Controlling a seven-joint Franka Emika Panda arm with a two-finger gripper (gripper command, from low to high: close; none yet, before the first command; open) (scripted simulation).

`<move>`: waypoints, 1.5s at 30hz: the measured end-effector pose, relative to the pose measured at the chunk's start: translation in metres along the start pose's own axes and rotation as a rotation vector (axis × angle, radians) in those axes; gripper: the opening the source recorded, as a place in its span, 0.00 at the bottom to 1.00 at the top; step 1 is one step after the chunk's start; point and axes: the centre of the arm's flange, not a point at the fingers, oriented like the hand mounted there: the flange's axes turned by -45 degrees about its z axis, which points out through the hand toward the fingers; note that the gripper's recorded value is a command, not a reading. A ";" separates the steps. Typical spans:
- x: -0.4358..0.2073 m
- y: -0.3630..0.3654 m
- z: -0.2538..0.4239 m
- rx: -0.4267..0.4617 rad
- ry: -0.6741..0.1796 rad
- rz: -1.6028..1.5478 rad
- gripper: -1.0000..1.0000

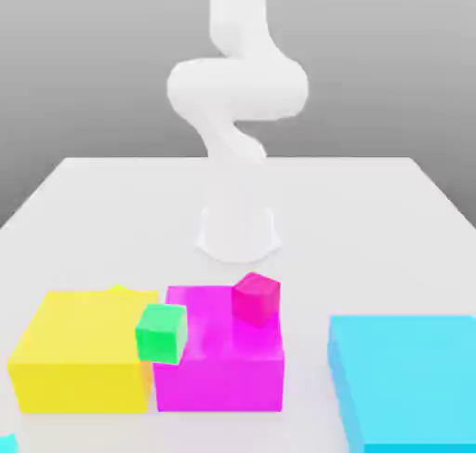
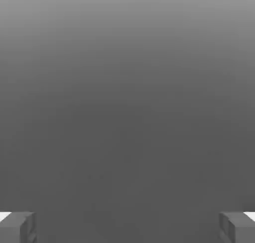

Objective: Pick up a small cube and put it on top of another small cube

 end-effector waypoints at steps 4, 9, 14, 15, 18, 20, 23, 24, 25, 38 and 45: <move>0.010 0.023 0.064 -0.048 -0.088 0.118 0.50; 0.011 0.058 0.142 -0.109 -0.191 0.265 0.50; -0.003 0.099 0.220 -0.171 -0.289 0.414 0.50; -0.008 0.108 0.235 -0.184 -0.309 0.445 0.50; -0.026 0.139 0.279 -0.227 -0.365 0.542 0.50; -0.041 0.161 0.308 -0.256 -0.402 0.609 0.50; -0.068 0.185 0.350 -0.293 -0.458 0.696 0.50; -0.078 0.193 0.364 -0.305 -0.477 0.725 0.50; -0.088 0.201 0.377 -0.318 -0.495 0.754 0.50; -0.237 0.273 0.518 -0.434 -0.646 1.014 0.00; -0.231 0.273 0.512 -0.434 -0.646 1.016 0.00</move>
